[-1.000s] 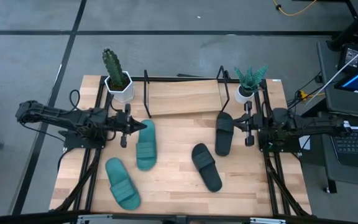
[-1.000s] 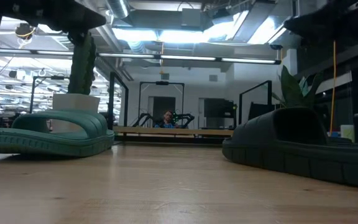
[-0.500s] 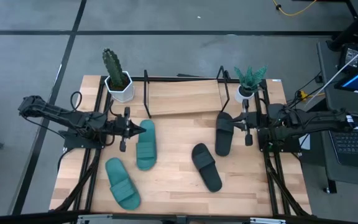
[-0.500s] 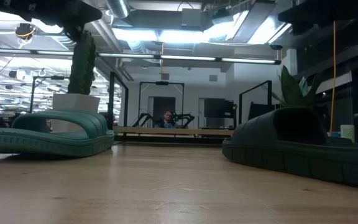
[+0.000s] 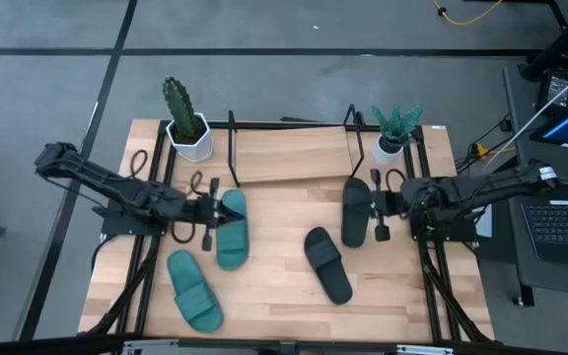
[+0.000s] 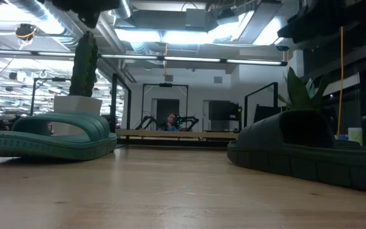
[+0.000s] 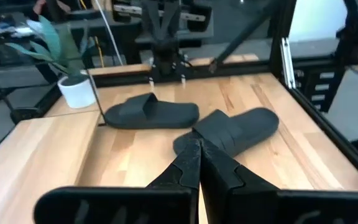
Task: Pick and place slides into the shelf
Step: Put the left black slide on the shelf
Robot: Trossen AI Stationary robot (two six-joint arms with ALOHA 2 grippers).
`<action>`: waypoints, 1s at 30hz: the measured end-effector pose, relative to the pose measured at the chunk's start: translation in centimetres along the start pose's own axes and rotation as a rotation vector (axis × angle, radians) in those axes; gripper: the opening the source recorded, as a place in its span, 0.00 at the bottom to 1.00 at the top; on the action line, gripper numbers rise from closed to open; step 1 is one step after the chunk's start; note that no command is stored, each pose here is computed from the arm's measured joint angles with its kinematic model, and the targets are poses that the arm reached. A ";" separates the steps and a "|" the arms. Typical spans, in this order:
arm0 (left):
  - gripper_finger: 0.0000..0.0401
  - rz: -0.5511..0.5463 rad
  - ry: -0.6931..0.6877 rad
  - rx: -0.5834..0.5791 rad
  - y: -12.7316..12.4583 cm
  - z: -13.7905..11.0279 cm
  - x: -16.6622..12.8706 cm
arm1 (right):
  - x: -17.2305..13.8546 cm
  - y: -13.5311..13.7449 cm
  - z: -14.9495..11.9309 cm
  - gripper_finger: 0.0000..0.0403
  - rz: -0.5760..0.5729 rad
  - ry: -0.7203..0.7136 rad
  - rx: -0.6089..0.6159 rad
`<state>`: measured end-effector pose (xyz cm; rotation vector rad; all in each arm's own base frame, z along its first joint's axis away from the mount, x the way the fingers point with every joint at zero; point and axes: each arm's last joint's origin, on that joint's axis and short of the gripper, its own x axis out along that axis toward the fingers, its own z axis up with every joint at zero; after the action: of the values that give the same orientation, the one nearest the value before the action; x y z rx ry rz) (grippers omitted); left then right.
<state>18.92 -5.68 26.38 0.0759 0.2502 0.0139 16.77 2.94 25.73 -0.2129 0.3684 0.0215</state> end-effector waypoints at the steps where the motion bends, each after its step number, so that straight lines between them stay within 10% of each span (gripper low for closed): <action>1: 0.00 0.005 0.012 0.009 -0.4 0.1 0.4 | 0.1 0.3 0.0 0.01 0.001 0.005 -0.008; 30: 0.00 0.101 -0.053 -0.086 -9.0 -1.5 6.6 | 0.2 7.1 -2.4 0.01 0.043 0.216 -0.078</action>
<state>25.02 -14.42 22.65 0.0033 0.1926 0.1226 15.66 9.38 22.01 -0.2859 0.5883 0.0559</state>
